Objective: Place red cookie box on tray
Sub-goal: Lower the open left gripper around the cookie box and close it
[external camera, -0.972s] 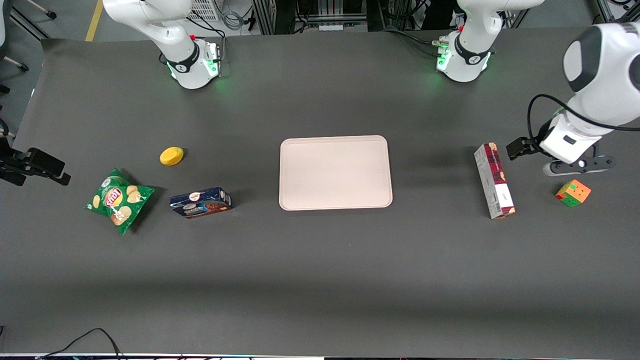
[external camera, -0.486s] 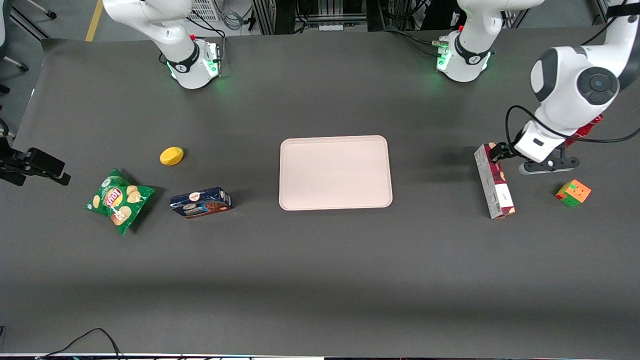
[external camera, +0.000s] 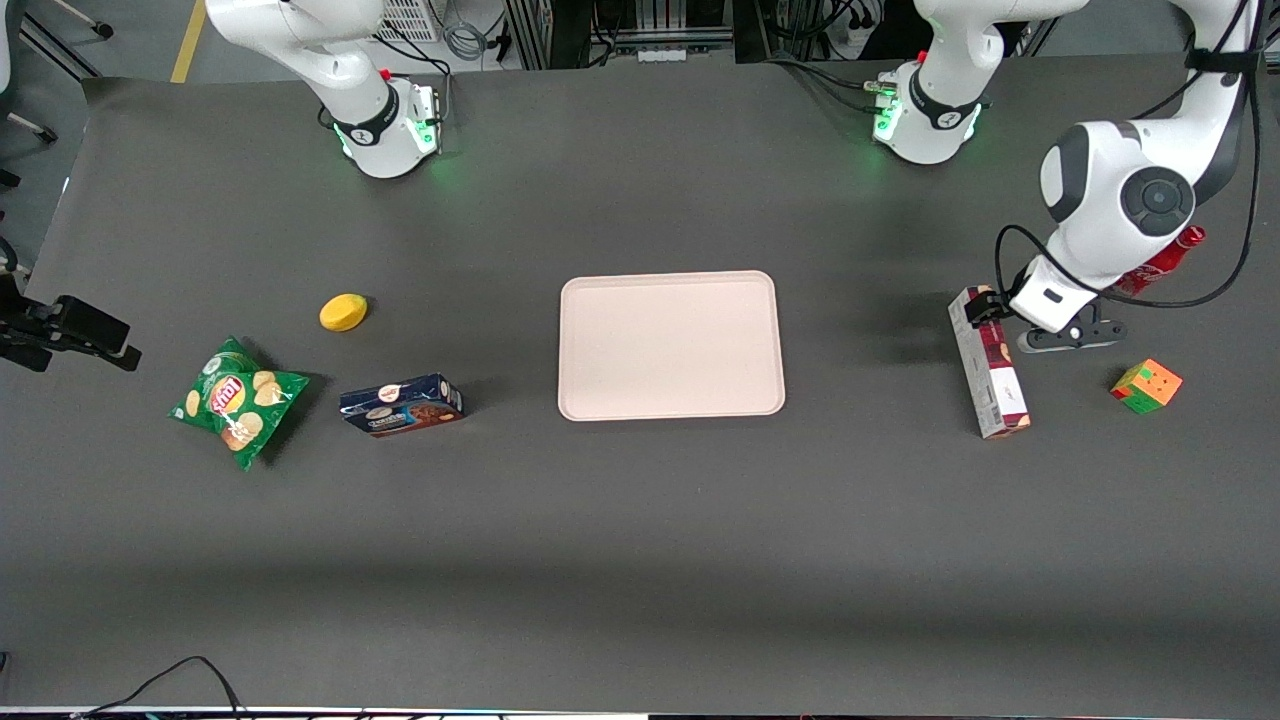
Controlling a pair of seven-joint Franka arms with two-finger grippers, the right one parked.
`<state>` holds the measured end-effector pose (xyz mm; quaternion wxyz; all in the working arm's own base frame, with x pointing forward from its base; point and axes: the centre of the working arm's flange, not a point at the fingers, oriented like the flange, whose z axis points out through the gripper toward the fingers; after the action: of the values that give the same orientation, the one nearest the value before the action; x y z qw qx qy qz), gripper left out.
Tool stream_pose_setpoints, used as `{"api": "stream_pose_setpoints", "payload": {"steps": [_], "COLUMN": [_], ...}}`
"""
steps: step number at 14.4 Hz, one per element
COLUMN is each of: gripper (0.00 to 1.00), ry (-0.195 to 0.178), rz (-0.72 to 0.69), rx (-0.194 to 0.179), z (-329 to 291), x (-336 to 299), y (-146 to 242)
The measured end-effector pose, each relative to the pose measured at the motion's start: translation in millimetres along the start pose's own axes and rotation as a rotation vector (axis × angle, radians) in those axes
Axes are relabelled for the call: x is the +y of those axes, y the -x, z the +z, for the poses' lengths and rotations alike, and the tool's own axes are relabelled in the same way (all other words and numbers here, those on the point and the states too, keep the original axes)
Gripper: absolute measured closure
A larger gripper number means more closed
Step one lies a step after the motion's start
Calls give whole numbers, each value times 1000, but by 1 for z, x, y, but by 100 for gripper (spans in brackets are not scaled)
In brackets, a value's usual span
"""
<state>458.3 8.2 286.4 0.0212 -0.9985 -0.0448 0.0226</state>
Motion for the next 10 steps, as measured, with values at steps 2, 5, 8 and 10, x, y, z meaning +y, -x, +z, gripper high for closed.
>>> {"api": "stream_pose_setpoints", "payload": {"steps": [2, 5, 8, 10], "gripper": [0, 0, 0, 0], "ry": [2, 1, 2, 3], "rz": [-7, -13, -12, -12], "rx": [-7, -40, -51, -54], "z": [18, 43, 59, 73], "x": [-5, -7, -6, -6], "y": [-3, -4, -6, -9]}}
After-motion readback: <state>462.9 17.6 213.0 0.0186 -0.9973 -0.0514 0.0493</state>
